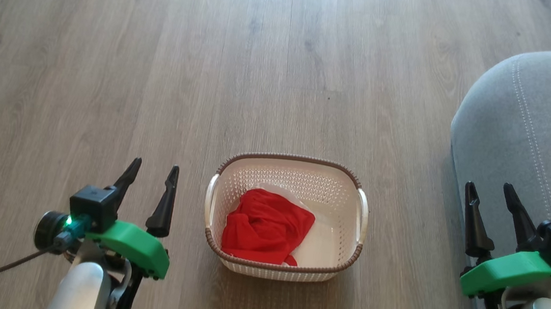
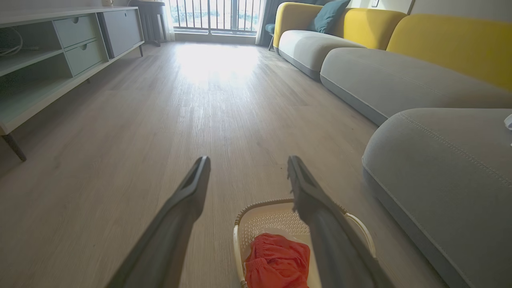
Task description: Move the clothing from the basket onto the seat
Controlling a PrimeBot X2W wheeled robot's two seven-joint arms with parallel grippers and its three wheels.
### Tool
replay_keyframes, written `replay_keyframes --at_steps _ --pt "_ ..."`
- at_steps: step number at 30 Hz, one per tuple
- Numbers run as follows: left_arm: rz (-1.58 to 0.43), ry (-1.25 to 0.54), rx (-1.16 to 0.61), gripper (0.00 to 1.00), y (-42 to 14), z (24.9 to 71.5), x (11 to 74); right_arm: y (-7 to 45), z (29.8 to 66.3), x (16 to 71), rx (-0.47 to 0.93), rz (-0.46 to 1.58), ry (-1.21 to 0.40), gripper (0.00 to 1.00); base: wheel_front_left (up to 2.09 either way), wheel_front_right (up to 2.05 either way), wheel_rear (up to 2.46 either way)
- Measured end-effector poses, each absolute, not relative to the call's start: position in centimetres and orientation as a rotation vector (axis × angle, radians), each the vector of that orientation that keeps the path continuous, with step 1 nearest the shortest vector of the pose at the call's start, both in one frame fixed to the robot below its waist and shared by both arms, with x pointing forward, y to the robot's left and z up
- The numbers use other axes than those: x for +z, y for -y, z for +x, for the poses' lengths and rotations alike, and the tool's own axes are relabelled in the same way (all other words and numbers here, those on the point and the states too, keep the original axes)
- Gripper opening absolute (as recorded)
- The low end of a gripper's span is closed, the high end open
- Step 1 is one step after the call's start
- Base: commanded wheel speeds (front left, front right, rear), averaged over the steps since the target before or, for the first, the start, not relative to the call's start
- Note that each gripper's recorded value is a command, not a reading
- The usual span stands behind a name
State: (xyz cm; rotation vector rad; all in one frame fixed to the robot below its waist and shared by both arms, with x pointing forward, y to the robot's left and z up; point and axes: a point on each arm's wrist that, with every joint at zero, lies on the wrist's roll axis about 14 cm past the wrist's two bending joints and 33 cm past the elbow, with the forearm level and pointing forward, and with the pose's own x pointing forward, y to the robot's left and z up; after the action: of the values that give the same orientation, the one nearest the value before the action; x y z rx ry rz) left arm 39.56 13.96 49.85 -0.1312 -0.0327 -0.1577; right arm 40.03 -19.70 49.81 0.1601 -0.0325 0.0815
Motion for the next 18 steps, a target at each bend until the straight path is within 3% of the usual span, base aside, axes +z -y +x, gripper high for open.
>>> replay_keyframes --at_steps 18 --pt "-0.126 0.028 -0.051 1.00 -16.0 40.0 49.4 19.5 39.9 47.6 0.057 0.185 -0.030 1.00 0.00 0.00 0.00"
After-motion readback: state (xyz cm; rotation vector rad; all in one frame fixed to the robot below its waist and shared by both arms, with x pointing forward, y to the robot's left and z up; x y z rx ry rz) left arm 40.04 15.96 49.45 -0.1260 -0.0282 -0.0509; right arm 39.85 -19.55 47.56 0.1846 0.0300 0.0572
